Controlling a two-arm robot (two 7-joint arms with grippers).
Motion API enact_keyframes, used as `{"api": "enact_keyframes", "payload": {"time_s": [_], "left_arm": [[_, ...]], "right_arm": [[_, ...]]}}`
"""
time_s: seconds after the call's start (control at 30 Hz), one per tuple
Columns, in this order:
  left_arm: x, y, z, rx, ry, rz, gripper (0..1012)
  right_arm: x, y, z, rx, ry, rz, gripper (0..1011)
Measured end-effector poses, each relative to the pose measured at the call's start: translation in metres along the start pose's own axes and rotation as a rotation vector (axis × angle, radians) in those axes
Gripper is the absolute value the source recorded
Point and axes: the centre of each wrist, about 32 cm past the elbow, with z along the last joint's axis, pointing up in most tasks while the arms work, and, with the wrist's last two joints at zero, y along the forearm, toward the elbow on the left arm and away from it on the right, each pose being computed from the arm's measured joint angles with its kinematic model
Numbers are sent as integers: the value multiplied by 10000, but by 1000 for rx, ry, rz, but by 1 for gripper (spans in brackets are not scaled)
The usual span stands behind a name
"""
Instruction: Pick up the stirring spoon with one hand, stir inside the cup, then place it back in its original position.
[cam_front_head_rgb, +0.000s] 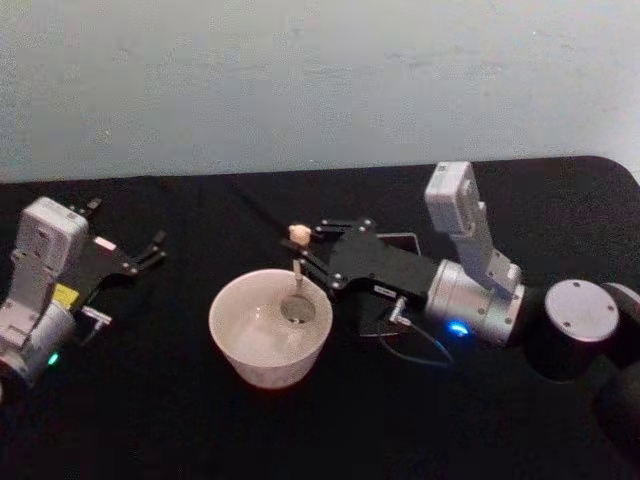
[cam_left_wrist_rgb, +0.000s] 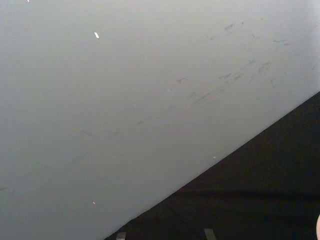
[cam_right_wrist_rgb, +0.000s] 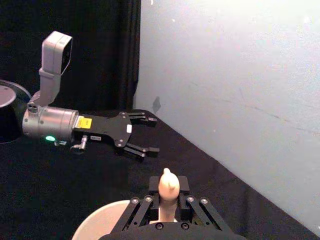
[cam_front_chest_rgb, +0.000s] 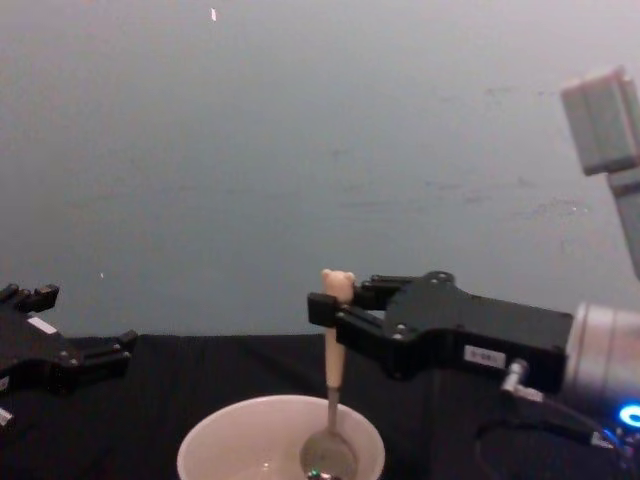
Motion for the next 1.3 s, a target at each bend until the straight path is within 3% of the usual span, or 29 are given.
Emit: {"api": "enact_keyframes", "payload": {"time_s": [0.23, 0.6, 0.93, 1.3], "left_arm": [[0, 0, 0, 0, 0, 0, 1001], [0, 0, 0, 0, 0, 0, 1001], [0, 0, 0, 0, 0, 0, 1001], [0, 0, 0, 0, 0, 0, 1001]], "right_arm": [[-85, -145, -4, 1, 21, 17, 211], [-254, -158, 6, 16, 50, 72, 211], [-353, 30, 4, 24, 63, 119, 211], [-275, 263, 1, 21, 43, 94, 211]]}}
